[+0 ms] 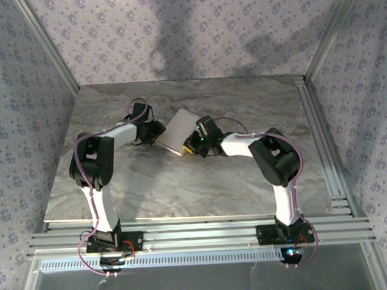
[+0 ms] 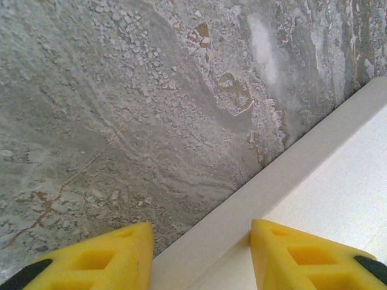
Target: Fold the paper box
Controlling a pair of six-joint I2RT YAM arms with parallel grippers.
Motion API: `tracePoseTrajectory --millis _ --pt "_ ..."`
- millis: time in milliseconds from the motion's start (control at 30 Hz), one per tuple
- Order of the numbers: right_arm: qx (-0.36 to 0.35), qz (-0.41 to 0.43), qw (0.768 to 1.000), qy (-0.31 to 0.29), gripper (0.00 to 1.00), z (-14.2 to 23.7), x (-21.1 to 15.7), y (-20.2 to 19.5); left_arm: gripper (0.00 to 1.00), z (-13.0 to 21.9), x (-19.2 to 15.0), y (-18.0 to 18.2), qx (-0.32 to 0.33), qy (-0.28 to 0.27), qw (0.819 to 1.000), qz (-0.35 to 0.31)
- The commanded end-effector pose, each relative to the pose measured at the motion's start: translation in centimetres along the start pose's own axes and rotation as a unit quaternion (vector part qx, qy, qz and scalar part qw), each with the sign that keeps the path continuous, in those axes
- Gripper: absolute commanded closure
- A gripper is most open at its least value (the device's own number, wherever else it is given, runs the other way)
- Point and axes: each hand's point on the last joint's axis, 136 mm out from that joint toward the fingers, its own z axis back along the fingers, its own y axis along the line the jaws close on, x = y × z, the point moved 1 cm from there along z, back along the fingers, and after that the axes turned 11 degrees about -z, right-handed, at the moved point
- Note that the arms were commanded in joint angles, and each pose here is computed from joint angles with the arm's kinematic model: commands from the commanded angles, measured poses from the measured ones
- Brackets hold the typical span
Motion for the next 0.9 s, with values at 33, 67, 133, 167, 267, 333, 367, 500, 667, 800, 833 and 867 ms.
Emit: tracePoseTrajectory --millis 33,67,133,167,267,333,367,500,667,800,833,867 --pt "0.013 0.001 1.000 -0.010 0.90 -0.4 0.4 0.7 0.55 -0.4 -4.6 0.8 0.020 0.074 0.997 0.002" --pt "0.012 0.001 1.000 -0.009 0.92 -0.5 0.4 0.6 0.55 -0.4 -4.7 0.8 0.020 0.074 0.997 0.001" --pt "0.011 0.000 1.000 -0.011 0.94 -0.5 0.6 0.5 0.55 -0.5 -4.7 0.8 0.019 0.075 0.997 0.002" --pt "0.010 0.000 1.000 -0.011 0.95 -0.6 0.6 0.5 0.55 -0.5 -4.8 0.7 0.017 0.076 0.997 0.002" --pt "0.009 -0.004 1.000 -0.012 1.00 -0.7 0.7 0.5 0.55 -0.6 -5.0 0.5 0.015 0.078 0.997 0.001" --pt "0.008 -0.007 1.000 -0.014 1.00 -0.7 0.8 0.4 0.55 -0.6 -5.1 0.5 0.015 0.079 0.997 0.001" --pt "0.008 -0.009 1.000 -0.014 1.00 -0.7 0.7 0.4 0.55 -0.6 -5.1 0.4 0.015 0.079 0.997 0.001" --pt "0.014 -0.016 1.000 -0.019 1.00 -0.6 0.8 0.5 0.55 -0.7 -5.3 0.6 0.015 0.080 0.997 0.002" --pt "0.037 -0.043 0.998 -0.011 1.00 -0.8 0.7 0.7 0.55 -0.7 -5.6 0.6 0.012 0.081 0.997 0.009" --pt "0.095 -0.053 0.994 0.005 1.00 -1.1 0.8 2.1 0.55 -0.7 -5.8 0.7 0.009 0.082 0.996 0.014" --pt "0.099 -0.048 0.994 0.009 1.00 -0.9 0.7 2.3 0.55 -0.7 -5.8 0.8 0.009 0.082 0.996 0.015" --pt "0.104 -0.044 0.994 0.011 1.00 -0.8 0.6 2.6 0.56 -0.7 -6.0 0.9 0.011 0.084 0.996 0.016"
